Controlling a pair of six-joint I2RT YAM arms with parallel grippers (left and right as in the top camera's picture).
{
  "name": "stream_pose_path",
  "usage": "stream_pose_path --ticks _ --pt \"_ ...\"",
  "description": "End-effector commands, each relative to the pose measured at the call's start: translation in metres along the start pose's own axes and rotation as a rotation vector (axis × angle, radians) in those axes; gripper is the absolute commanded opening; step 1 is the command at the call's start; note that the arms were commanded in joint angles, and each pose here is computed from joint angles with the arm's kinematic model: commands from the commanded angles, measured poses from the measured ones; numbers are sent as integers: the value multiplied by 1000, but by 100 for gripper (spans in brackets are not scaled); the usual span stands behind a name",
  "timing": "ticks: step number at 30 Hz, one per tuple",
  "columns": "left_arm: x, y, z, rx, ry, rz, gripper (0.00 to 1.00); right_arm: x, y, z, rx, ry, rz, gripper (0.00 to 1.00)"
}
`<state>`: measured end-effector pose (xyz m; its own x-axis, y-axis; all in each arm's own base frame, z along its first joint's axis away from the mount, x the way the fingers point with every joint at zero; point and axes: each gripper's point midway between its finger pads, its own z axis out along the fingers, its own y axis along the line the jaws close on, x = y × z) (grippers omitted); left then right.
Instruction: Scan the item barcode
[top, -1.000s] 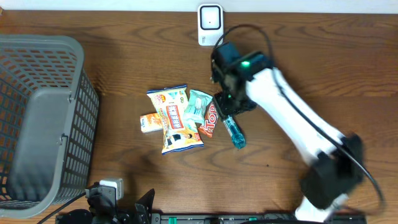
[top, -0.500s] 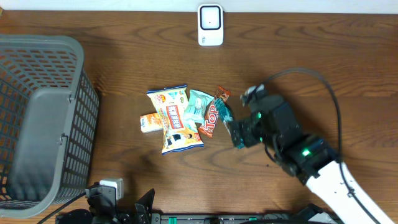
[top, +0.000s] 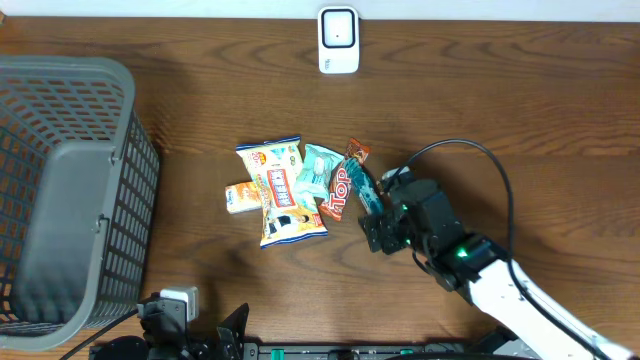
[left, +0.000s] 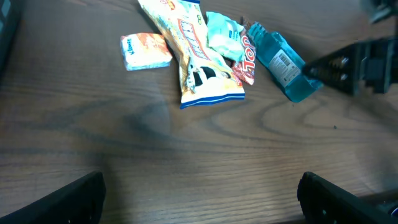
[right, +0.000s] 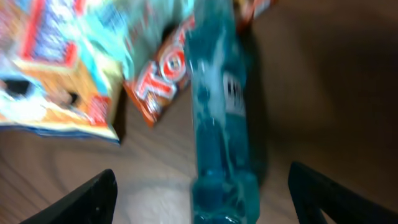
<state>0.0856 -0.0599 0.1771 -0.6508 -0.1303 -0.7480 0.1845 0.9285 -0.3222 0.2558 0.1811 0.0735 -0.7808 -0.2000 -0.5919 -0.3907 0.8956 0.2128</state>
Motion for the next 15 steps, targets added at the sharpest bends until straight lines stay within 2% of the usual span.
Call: stream_pose_path --ticks 1,13,15 --pt "-1 -1 -2 6 -9 24 98 10 3 7 -17 42 11 82" --pt "-1 -1 -2 6 -9 24 98 31 -15 39 64 128 9 81" --pt "-1 -1 -2 6 -9 24 98 38 -21 47 95 150 9 76"
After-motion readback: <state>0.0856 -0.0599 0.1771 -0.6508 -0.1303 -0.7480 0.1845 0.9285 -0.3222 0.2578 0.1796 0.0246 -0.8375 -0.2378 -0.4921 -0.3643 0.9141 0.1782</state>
